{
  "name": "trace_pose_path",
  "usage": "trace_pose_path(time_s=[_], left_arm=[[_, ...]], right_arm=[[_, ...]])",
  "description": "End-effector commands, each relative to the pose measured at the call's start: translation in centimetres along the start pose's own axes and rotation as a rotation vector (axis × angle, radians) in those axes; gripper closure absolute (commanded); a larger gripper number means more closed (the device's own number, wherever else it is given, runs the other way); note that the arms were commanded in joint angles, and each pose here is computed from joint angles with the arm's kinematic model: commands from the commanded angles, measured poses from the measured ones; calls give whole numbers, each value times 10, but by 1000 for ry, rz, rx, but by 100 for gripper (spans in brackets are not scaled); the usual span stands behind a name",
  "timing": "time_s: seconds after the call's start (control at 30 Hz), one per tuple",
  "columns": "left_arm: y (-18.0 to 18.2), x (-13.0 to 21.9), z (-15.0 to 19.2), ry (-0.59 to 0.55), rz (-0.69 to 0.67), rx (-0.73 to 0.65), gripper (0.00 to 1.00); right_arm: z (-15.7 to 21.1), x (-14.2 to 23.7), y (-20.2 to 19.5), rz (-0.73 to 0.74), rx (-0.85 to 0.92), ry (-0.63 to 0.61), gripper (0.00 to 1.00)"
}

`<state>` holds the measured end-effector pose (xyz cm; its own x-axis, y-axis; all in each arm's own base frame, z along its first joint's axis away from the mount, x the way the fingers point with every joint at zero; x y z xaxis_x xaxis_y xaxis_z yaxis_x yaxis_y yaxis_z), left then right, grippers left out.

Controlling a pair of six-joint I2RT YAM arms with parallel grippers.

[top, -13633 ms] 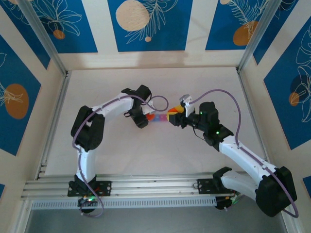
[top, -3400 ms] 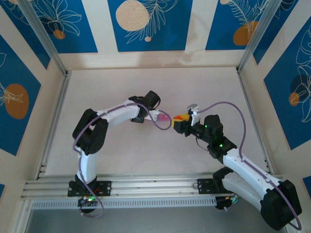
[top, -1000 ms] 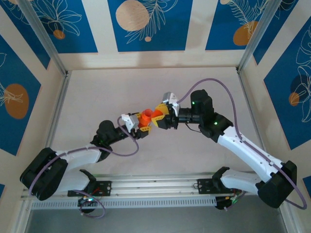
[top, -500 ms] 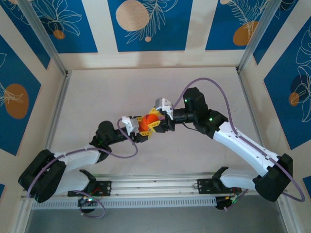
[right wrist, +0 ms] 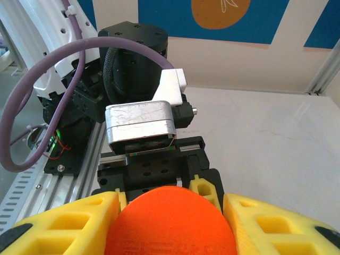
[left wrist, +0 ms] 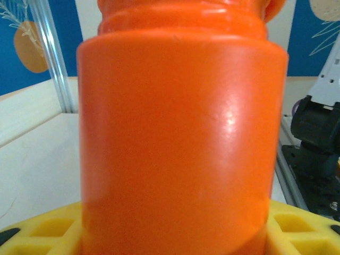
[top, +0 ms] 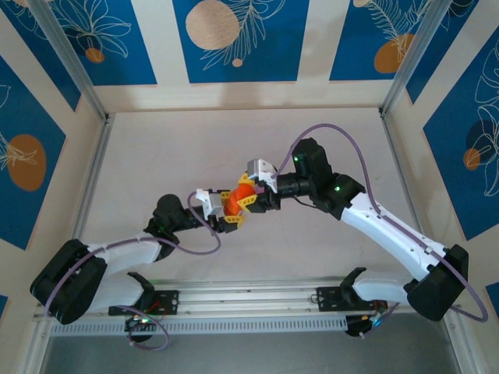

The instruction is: Sort the pills into containers

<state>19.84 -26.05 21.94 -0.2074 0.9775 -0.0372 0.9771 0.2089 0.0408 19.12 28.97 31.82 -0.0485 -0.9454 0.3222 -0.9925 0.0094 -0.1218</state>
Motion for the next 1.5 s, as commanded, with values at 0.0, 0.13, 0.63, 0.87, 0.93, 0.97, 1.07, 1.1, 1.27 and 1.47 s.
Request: trace_pose_path(time_s=[0.0, 0.13, 0.63, 0.87, 0.93, 0.97, 1.07, 1.1, 1.27, 1.47], left_arm=[[-8, 0, -16, -67, 69, -28, 100], [-9, -1, -19, -69, 86, -28, 100], [-22, -2, -37, -74, 197, -41, 100], [-28, -1, -49, -80, 250, -56, 100], [-29, -2, -55, -90, 263, -61, 100], [-29, -1, -57, -95, 263, -68, 100], [-25, -1, -64, -114, 225, -107, 100], [-22, -2, -66, -119, 200, -123, 100], [-4, -2, -80, -149, 56, -209, 100], [26, -3, -91, -140, -151, -250, 100]], right_arm=[[-3, -3, 4, -53, 18, 2, 70], [-4, -4, 11, -120, 35, 2, 69], [18, 3, 46, -418, 181, 55, 66], [27, 6, 44, -404, 218, 125, 66], [28, 6, 44, -406, 204, 139, 66], [27, 5, 43, -409, 185, 144, 66], [24, 4, 45, -432, 128, 130, 67], [24, 4, 44, -432, 104, 123, 67], [32, -8, 34, -382, -57, 124, 67], [52, -27, -15, -80, -323, 250, 71]])
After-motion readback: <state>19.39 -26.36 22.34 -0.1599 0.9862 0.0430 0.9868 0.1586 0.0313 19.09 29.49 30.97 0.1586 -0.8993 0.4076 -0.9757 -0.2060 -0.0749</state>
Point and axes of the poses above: each hand's point on the last joint's axis, 136 mm out from that joint toward the fingers, its own x axis back along the fingers, its own y axis along the line the jaws close on, z = x × y, the point moved 3 cm from there along x, back along the fingers, and after that the axes turned 1 degree about x, right-handed, at the moved point
